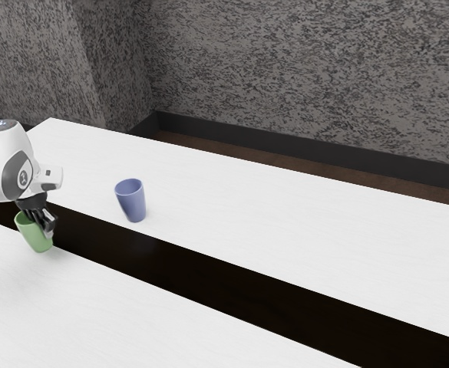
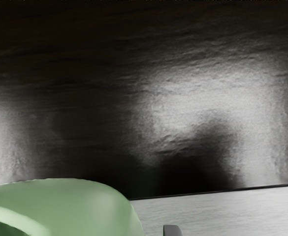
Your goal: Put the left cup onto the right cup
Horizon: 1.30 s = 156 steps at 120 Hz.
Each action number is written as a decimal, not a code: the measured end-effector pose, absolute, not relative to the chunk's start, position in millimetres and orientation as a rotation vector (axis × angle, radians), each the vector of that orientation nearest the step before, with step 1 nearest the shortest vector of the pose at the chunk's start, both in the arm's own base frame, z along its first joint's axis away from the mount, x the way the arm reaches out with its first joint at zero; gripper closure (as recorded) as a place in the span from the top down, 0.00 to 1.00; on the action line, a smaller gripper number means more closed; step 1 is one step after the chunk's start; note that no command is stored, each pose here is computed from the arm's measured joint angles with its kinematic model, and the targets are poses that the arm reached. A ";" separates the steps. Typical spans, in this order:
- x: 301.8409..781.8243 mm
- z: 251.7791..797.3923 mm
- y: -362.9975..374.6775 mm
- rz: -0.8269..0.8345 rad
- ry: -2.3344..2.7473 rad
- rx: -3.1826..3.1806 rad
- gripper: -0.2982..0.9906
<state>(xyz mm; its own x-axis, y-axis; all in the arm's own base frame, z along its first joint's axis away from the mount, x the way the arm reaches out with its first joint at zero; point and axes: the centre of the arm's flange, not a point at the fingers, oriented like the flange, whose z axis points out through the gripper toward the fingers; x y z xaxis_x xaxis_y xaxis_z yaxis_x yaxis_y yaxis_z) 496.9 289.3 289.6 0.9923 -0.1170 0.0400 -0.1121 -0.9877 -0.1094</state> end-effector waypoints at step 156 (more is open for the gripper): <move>501.1 369.4 261.9 -0.168 0.196 -3.028 0.18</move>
